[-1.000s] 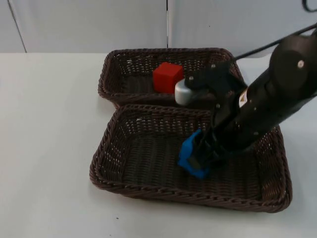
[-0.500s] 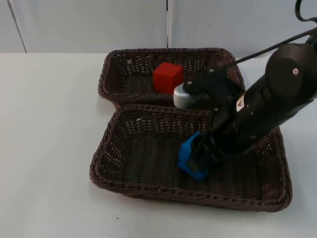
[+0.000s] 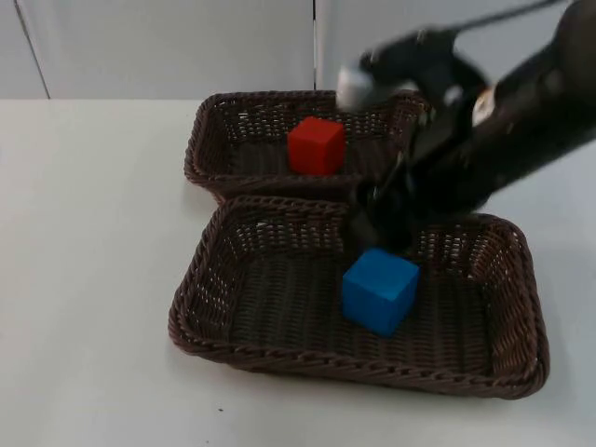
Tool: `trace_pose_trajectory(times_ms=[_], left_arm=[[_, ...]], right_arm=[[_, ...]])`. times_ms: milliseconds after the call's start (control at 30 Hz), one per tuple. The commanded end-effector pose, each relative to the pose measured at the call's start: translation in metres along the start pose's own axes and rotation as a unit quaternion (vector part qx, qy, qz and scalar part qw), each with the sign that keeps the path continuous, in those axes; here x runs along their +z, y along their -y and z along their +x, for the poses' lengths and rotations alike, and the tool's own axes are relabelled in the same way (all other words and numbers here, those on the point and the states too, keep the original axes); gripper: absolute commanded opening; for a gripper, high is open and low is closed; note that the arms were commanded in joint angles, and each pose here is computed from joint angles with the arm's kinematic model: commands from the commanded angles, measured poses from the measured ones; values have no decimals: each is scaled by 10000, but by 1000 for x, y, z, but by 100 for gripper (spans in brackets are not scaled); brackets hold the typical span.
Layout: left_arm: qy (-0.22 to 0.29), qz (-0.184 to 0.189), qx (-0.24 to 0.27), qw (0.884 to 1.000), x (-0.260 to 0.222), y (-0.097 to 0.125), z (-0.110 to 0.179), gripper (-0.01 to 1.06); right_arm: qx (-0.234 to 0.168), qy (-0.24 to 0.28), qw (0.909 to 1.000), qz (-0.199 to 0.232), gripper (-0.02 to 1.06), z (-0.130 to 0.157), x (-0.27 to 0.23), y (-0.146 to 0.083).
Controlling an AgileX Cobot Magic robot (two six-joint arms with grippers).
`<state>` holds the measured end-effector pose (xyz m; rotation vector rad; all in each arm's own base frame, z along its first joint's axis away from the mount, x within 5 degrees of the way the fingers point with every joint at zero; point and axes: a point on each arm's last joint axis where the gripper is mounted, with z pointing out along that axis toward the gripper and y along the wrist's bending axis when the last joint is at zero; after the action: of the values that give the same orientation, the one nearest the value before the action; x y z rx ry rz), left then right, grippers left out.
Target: Pick up one cube with the left hand and place it into the upper basket. Pick up one cube with the right hand and place it into the lower basket.
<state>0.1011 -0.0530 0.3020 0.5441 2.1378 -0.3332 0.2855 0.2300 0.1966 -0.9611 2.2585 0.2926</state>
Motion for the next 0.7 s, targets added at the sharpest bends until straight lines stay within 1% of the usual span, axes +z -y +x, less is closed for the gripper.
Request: trace_pose_trajectory(times_ms=[0, 33, 200, 233, 367, 667], left_arm=[[-11, 1, 22, 10000, 0, 0, 2, 78], [-11, 1, 22, 10000, 0, 0, 2, 78], [-11, 1, 22, 10000, 0, 0, 2, 78], [-11, 1, 22, 10000, 0, 0, 2, 78], [-11, 1, 22, 10000, 0, 0, 2, 78], [-15, -18, 45, 10000, 0, 0, 2, 78]], right_arm=[[-30, 356, 9994, -15, 77, -15, -40, -2], [-30, 356, 9994, -15, 77, -15, -40, -2], [-74, 859, 9963, -6, 77, -29, -97, -4], [-74, 859, 9963, -6, 77, -29, -97, -4], [-106, 1103, 9938, -16, 77, -31, -132, -6], [-146, 1336, 9909, 8, 77, -31, -157, -7]])
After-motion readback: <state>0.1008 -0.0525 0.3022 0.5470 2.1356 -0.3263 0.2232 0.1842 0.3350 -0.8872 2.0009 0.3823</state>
